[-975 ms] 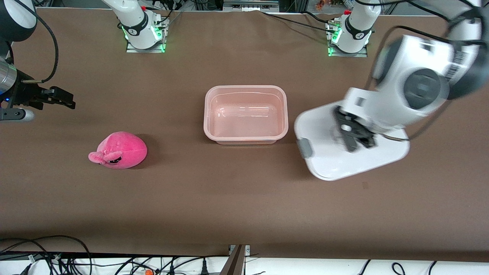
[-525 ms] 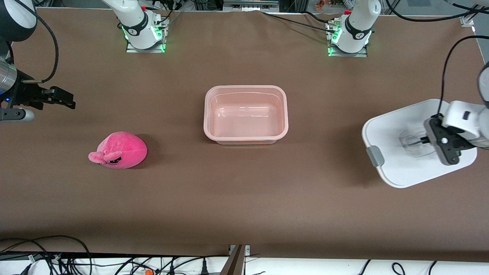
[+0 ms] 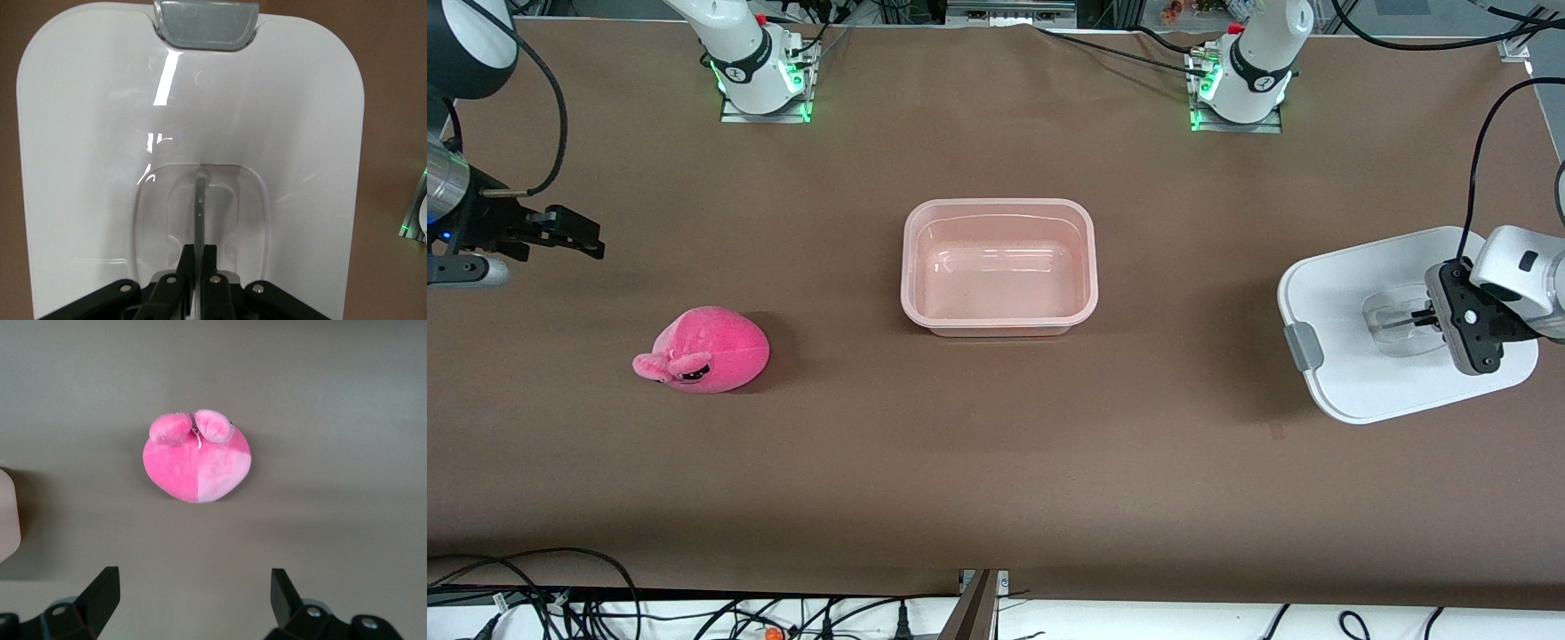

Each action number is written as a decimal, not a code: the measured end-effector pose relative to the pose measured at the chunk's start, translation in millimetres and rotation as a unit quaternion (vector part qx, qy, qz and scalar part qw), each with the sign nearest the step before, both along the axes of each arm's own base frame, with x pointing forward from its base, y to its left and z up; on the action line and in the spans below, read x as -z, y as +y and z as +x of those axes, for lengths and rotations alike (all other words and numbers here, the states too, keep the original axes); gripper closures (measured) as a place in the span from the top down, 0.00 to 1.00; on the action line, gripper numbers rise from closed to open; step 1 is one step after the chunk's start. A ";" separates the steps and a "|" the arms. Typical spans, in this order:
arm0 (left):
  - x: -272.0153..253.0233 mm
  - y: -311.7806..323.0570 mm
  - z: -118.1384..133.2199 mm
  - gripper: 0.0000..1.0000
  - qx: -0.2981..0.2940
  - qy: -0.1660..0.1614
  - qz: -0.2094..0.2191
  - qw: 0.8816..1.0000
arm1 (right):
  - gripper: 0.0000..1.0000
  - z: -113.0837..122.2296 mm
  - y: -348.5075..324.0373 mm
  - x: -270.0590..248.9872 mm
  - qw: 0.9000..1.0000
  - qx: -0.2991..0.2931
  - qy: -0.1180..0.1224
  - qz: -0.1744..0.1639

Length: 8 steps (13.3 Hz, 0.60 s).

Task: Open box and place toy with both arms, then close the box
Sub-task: 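Move the right gripper toward the pink plush toy, then lower the right gripper and grasp the pink plush toy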

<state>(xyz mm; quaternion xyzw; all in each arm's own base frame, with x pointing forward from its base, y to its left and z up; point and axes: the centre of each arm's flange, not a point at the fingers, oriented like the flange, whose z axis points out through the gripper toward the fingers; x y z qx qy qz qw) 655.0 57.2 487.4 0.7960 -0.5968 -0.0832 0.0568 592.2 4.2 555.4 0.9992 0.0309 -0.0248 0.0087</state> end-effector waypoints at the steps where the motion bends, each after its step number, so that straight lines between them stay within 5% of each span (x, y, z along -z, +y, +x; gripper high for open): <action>1: -0.1 1.4 -0.2 0.07 -0.001 0.000 0.000 1.000 | 1.00 4.0 10.4 7.2 1.000 -0.009 0.001 -0.001; 5: -0.3 2.4 -0.4 0.07 -0.002 0.000 0.000 1.000 | 1.00 25.5 30.4 75.8 0.998 -0.032 0.050 -0.022; 8: -0.3 0.1 -0.2 0.07 0.000 0.001 0.000 1.000 | 1.00 47.4 27.7 126.6 0.998 -0.033 0.051 -0.024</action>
